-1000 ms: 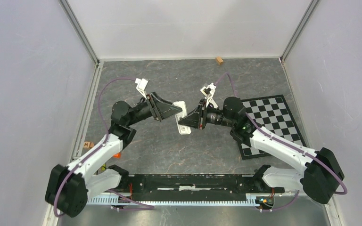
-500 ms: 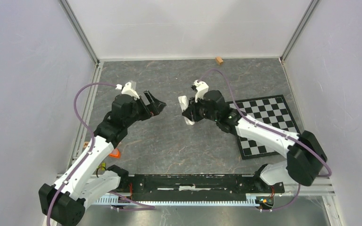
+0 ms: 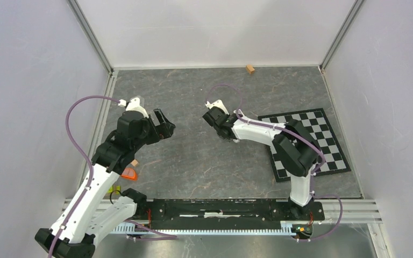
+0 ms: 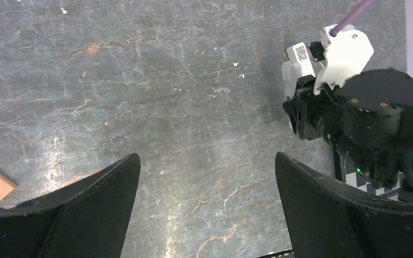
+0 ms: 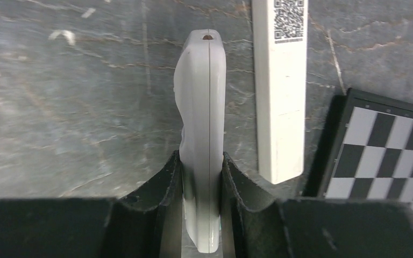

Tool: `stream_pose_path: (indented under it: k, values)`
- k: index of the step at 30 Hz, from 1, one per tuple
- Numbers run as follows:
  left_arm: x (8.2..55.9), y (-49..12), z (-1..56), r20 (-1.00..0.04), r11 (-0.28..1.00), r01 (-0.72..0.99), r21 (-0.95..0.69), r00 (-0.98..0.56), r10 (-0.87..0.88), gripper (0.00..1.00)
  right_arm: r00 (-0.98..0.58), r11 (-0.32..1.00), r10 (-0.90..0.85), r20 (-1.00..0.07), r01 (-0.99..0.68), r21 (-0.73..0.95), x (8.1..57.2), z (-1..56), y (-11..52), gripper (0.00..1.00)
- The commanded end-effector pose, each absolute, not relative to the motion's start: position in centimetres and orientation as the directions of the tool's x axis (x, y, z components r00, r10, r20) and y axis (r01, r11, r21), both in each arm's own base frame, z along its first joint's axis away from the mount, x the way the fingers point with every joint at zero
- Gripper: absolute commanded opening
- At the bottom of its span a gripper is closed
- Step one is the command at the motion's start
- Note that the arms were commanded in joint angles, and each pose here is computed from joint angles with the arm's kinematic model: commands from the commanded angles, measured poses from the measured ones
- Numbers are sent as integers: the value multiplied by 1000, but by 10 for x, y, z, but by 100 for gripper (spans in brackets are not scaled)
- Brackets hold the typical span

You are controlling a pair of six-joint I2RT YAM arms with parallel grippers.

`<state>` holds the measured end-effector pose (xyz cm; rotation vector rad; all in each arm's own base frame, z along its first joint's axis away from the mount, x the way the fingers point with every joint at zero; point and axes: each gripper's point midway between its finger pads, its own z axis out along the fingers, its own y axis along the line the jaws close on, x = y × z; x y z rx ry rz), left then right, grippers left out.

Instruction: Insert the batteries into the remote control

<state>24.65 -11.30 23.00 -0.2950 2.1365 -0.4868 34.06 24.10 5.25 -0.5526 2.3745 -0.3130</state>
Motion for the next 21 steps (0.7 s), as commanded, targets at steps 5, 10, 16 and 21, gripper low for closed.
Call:
stream_pose_path:
  k: [5,10,16,21]
  values:
    - [234,-101,247,-768,928,13,-372,-566,-300,100,-686,789,-559,-466,-266,-554,355,54,220,12]
    - [231,-104,250,-760,925,25,-379,-578,-296,100,-698,805,-559,-448,-328,-494,347,41,231,31]
    - [226,-109,257,-763,924,82,-374,-593,-256,100,-688,857,-515,-512,-416,-302,333,43,259,54]
    - [223,-108,259,-767,929,92,-360,-596,-238,100,-670,880,-451,-590,-445,-167,321,66,275,58]
